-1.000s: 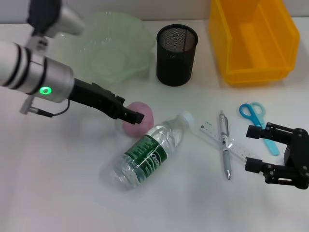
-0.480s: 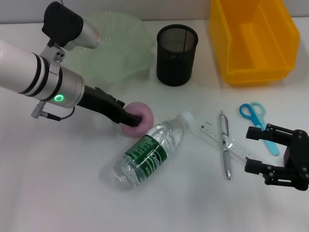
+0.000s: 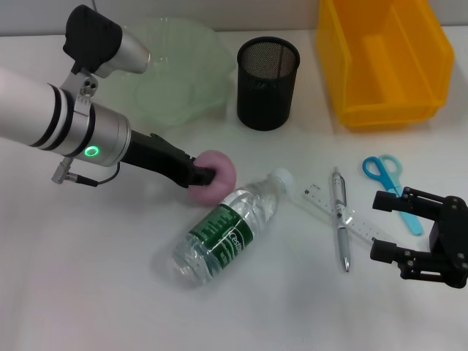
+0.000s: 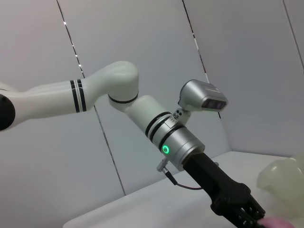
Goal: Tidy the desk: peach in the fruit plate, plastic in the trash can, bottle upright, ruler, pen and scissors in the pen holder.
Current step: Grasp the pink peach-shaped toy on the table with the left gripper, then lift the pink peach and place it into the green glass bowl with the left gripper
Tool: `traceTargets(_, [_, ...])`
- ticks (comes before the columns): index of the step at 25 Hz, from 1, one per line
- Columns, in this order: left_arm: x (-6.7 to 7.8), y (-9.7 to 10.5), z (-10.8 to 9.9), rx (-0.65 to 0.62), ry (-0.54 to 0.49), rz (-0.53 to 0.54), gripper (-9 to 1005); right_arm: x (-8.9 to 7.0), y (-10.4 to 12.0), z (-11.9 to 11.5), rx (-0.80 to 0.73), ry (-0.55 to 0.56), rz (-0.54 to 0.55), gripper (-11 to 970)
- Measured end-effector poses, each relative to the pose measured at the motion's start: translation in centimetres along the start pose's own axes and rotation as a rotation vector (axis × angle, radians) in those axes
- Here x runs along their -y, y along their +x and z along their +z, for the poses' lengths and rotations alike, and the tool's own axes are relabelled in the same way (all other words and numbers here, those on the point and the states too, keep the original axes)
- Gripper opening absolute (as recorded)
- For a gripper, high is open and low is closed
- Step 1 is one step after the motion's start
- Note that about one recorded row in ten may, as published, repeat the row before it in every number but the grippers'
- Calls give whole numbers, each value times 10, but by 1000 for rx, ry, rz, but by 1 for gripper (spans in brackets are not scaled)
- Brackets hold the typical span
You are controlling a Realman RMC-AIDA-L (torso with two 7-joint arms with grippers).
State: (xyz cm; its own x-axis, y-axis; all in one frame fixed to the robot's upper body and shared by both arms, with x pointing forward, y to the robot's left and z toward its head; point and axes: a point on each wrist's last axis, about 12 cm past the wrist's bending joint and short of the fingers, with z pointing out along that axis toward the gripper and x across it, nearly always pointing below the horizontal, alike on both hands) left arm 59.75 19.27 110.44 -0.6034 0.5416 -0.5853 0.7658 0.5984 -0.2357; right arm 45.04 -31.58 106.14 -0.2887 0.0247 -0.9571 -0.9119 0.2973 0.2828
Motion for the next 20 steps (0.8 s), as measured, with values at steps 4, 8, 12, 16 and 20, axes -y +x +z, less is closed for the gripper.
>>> traceTargets(4, [2,2,-5,45,49,-8,407,0,1,-1,0,2,2,757])
traceTargets(8, [-1,1,-23,161,124,-41,222,-1,1,-1,1,3,3,754])
traceTargets(12, [-7,-1,-41,286,158,-84,189,-2,2,-1,5,4,5,751])
traceTargets(16, [-39,6,-72,592,95,-223,155,-3,3,1,9,2,4,748])
traceTargets(20, [-55,7,-69,666,-13,-255,137,-4,4,5,17,-5,-2,745])
